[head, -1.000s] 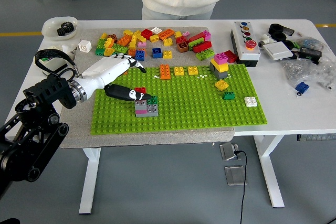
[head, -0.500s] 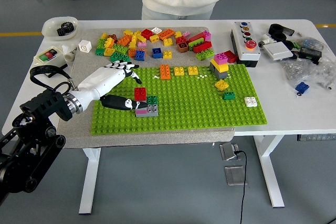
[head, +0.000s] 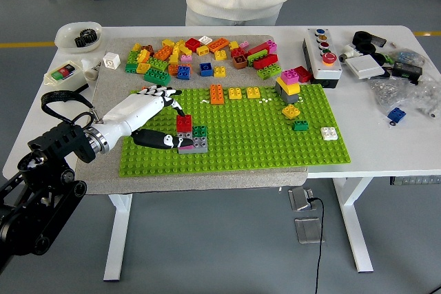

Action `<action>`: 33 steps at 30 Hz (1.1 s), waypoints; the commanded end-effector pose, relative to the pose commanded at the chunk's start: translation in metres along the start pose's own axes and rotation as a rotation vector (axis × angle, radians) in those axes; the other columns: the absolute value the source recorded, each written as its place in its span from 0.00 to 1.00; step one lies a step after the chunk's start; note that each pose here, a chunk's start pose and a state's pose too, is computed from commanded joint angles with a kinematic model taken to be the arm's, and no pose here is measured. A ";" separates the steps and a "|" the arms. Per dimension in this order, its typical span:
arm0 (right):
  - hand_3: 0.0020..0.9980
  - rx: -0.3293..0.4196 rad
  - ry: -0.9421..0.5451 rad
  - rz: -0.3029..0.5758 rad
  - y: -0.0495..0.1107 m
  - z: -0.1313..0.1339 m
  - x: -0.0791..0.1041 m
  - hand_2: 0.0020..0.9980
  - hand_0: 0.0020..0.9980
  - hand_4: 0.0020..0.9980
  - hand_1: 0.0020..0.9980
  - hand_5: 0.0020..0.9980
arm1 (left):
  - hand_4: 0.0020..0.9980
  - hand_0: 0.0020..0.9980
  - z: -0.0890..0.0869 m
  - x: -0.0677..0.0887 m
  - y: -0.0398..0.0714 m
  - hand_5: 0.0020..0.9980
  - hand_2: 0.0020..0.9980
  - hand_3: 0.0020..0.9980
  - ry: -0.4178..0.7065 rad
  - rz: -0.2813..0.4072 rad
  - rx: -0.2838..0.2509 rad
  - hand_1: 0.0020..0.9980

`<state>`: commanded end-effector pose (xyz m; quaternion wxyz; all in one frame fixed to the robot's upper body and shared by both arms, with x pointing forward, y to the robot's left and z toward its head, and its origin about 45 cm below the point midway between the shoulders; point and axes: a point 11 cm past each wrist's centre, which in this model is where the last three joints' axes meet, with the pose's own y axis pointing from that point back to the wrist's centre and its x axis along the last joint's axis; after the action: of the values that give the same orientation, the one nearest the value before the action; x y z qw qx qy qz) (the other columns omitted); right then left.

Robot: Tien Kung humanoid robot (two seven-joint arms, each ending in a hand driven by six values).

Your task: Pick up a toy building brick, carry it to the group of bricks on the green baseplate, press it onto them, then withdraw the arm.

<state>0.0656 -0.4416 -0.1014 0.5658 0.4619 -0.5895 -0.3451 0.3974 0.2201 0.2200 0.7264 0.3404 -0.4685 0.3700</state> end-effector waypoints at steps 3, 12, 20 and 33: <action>0.63 0.001 0.000 0.000 0.000 0.000 0.000 0.68 0.74 0.85 0.64 0.56 | 1.00 1.00 0.000 -0.002 0.000 0.79 1.00 0.64 0.002 -0.004 0.000 1.00; 0.63 0.001 -0.001 0.001 0.000 -0.001 0.000 0.68 0.75 0.85 0.64 0.56 | 1.00 1.00 0.002 -0.002 -0.002 0.79 1.00 0.64 0.003 -0.006 -0.001 1.00; 0.63 0.004 -0.004 0.001 0.000 -0.002 0.000 0.68 0.75 0.85 0.64 0.56 | 1.00 1.00 0.001 -0.007 -0.003 0.79 1.00 0.64 0.007 -0.022 0.004 1.00; 0.63 0.004 -0.005 0.002 0.000 -0.002 0.000 0.68 0.74 0.85 0.64 0.57 | 1.00 1.00 -0.001 -0.009 -0.006 0.79 0.99 0.64 0.011 -0.029 0.012 1.00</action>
<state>0.0673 -0.4418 -0.1010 0.5637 0.4615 -0.5919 -0.3447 0.4006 0.2157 0.2105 0.7323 0.3493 -0.4573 0.3641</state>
